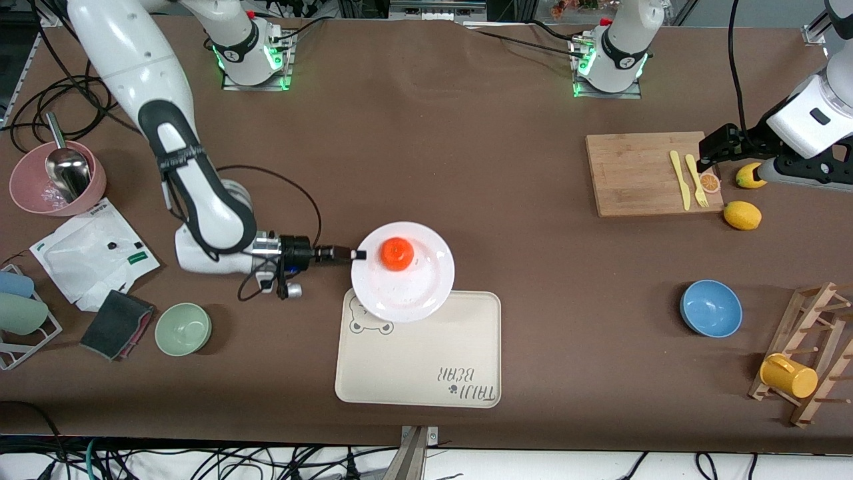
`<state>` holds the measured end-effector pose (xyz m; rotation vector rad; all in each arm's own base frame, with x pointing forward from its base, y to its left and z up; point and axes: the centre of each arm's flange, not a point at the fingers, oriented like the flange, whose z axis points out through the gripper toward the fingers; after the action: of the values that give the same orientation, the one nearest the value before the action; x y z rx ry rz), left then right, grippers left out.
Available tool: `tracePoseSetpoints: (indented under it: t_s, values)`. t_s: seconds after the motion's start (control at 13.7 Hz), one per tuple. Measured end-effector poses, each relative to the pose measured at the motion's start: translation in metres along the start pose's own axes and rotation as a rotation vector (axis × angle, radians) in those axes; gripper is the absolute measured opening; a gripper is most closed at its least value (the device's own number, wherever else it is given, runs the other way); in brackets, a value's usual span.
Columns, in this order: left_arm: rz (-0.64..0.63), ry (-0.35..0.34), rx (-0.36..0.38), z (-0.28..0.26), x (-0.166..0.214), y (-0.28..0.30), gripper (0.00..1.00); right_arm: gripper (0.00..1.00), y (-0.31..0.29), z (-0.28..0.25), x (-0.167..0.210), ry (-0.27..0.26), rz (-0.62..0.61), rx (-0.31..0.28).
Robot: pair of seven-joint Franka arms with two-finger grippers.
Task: Place orange and plate with both arms
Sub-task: 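Slide the plate with the right gripper onto the bear tray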
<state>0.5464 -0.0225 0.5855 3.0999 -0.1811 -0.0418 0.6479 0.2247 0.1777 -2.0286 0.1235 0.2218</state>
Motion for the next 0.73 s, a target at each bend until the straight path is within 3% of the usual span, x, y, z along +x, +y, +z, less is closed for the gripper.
tracePoseSetpoints:
  t_s: [0.29,0.73]
  values:
    - [0.000,0.000,0.000,0.000,0.000,0.000,1.00,0.05,0.007,0.027,0.021,0.009,0.040,0.004]
    - [0.000,0.000,0.000,0.000,0.000,0.000,1.00,0.05,-0.019,0.041,0.047,0.116,0.085,-0.027]
